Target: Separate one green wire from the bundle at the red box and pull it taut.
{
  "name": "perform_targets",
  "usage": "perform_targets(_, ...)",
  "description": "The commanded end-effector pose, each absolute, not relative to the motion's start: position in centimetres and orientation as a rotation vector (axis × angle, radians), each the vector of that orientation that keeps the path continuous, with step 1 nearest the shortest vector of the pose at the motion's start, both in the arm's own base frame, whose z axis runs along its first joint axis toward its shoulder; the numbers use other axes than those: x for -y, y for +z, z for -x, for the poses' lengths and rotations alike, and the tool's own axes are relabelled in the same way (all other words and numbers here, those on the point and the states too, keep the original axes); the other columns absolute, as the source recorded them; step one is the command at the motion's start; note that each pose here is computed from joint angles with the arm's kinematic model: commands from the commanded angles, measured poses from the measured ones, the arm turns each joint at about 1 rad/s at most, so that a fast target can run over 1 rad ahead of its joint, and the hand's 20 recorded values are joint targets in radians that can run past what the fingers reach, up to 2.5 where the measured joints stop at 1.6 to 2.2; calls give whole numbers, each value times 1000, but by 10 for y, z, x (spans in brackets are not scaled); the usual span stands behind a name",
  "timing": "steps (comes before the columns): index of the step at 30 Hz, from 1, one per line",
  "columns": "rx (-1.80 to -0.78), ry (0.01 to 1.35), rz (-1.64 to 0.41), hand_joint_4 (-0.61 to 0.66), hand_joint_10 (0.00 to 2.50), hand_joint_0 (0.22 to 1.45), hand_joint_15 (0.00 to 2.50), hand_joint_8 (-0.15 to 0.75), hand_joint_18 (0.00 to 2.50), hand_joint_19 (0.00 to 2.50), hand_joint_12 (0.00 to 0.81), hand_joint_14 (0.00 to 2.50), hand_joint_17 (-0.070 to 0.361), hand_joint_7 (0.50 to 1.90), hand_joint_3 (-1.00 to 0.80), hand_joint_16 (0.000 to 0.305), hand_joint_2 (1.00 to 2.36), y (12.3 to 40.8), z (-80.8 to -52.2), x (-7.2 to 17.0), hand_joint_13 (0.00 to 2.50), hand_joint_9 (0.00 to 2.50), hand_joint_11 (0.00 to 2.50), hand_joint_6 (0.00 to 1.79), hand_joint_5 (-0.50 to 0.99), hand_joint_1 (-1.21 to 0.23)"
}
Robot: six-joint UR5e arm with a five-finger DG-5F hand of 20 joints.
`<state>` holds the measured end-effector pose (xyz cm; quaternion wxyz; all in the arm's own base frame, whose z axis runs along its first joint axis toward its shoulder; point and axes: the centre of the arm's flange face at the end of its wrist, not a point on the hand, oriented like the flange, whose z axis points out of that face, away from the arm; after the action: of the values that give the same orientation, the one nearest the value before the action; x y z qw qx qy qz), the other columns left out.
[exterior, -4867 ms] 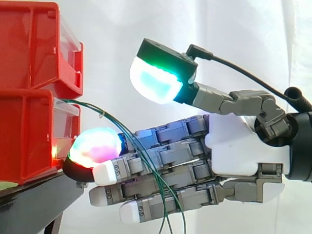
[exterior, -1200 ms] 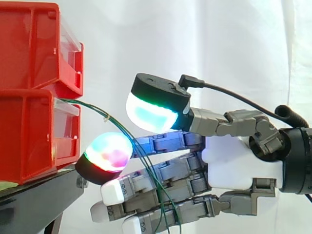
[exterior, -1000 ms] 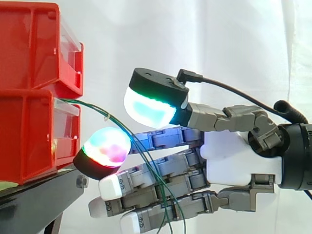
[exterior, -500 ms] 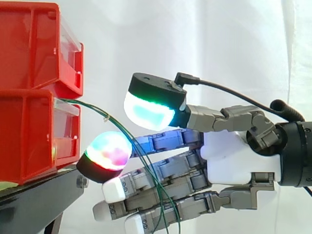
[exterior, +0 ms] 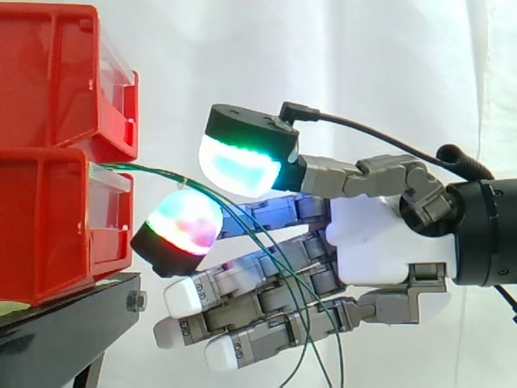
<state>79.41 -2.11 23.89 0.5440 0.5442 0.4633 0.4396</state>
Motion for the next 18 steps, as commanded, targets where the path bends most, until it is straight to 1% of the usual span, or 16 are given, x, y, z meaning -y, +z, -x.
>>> perform_targets(1, -1103, 1041, -1294, 178, 13, 555, 181, 274, 503, 378, 336, 7, 114, 941, -407, 51, 1009, 244, -795, 24, 454, 721, 365, 806, -133, -526)
perform_targets(4, -1108, 1039, -1296, 164, 12, 578, 183, 272, 497, 382, 332, 7, 112, 941, -381, 50, 1011, 246, -795, 28, 452, 729, 354, 821, -134, -481)
perform_targets(7, -1116, 1038, -1297, 161, 13, 584, 182, 273, 496, 386, 332, 10, 112, 936, -362, 50, 1012, 248, -796, 31, 451, 732, 363, 827, -133, -478)
perform_targets(11, -1116, 1038, -1297, 178, 13, 577, 185, 275, 501, 386, 336, 7, 112, 992, -288, 50, 1016, 249, -795, 31, 454, 727, 374, 835, -135, -580)
perform_targets(15, -1112, 1039, -1296, 181, 13, 577, 182, 278, 504, 381, 337, 7, 113, 956, -241, 50, 1018, 254, -797, 32, 455, 726, 381, 865, -144, -637)
perform_targets(18, -1119, 1034, -1300, 177, 14, 579, 185, 280, 506, 381, 336, 7, 113, 961, -226, 50, 1019, 254, -797, 32, 455, 723, 385, 872, -145, -677)
